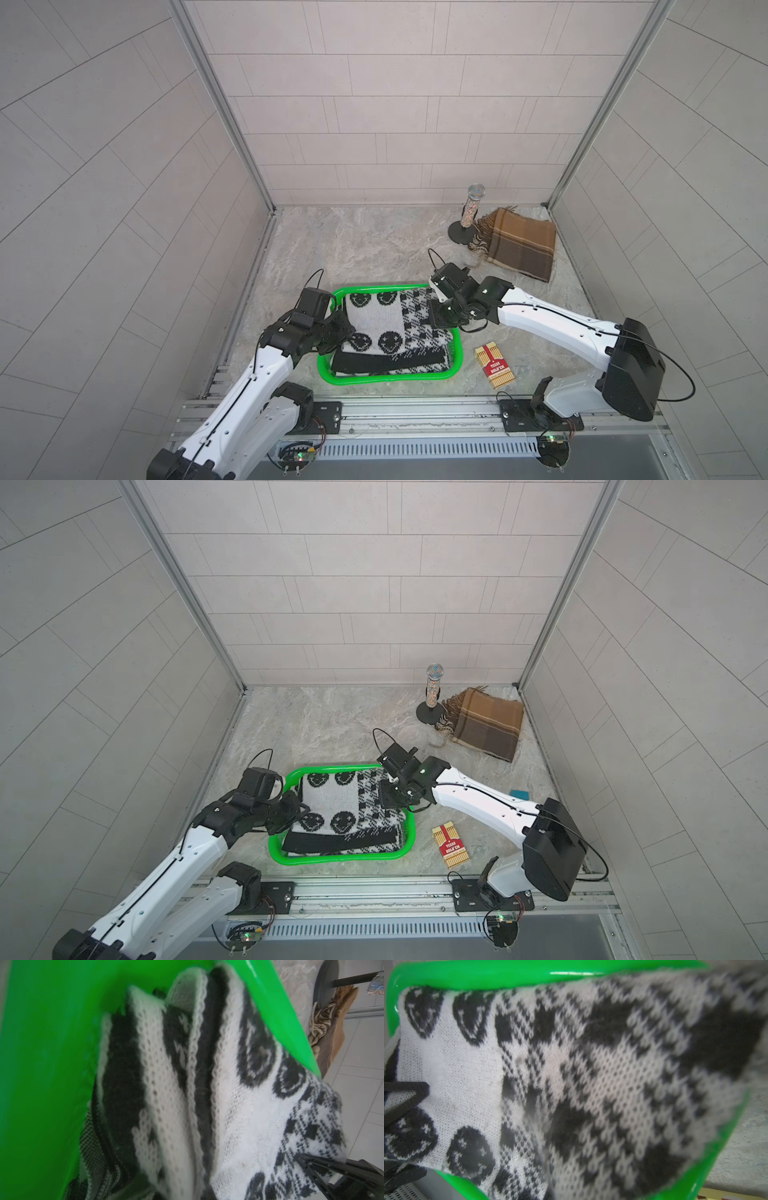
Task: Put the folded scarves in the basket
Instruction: Place the scarf in the basket.
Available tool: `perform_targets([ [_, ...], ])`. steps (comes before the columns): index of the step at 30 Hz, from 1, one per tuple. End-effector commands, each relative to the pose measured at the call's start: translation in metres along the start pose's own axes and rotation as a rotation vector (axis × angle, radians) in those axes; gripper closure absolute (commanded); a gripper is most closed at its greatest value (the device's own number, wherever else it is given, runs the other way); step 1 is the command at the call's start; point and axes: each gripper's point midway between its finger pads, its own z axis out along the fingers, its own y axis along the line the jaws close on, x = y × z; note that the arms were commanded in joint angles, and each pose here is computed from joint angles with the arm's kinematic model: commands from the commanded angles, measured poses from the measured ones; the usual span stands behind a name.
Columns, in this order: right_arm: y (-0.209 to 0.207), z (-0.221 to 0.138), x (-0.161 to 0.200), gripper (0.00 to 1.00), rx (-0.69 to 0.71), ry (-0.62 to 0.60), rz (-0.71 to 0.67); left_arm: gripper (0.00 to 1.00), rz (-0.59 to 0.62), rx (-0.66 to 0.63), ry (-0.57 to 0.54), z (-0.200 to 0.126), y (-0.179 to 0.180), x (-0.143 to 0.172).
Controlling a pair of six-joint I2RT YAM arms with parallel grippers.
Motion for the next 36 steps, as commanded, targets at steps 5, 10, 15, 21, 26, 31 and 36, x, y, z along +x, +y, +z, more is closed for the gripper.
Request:
perform_targets([
  [5,-0.017,0.018,0.004,1.00,0.065,0.006,-0.008,0.78,0.053,-0.069,-0.091,-0.007,0.011,-0.013],
  [10,-0.017,0.005,0.002,0.77,0.085,-0.019,-0.024,0.62,0.063,-0.096,-0.194,-0.029,0.016,-0.022],
  [15,-0.015,-0.022,-0.002,0.50,0.092,-0.064,-0.043,0.60,0.061,-0.111,-0.279,-0.056,0.015,-0.029],
  [21,-0.019,-0.057,-0.006,0.56,0.108,-0.141,-0.055,0.68,0.097,-0.027,-0.322,-0.085,-0.020,-0.040],
  [26,-0.004,-0.047,-0.005,0.73,0.037,-0.133,-0.042,0.72,0.124,0.066,-0.184,-0.062,-0.053,-0.030],
  [31,0.001,-0.014,0.007,0.77,0.026,-0.077,-0.027,0.76,0.141,0.067,-0.103,-0.033,-0.059,-0.018],
  [36,-0.005,0.011,0.016,0.78,0.037,-0.028,-0.009,0.80,0.127,-0.026,-0.042,-0.003,-0.027,-0.007],
])
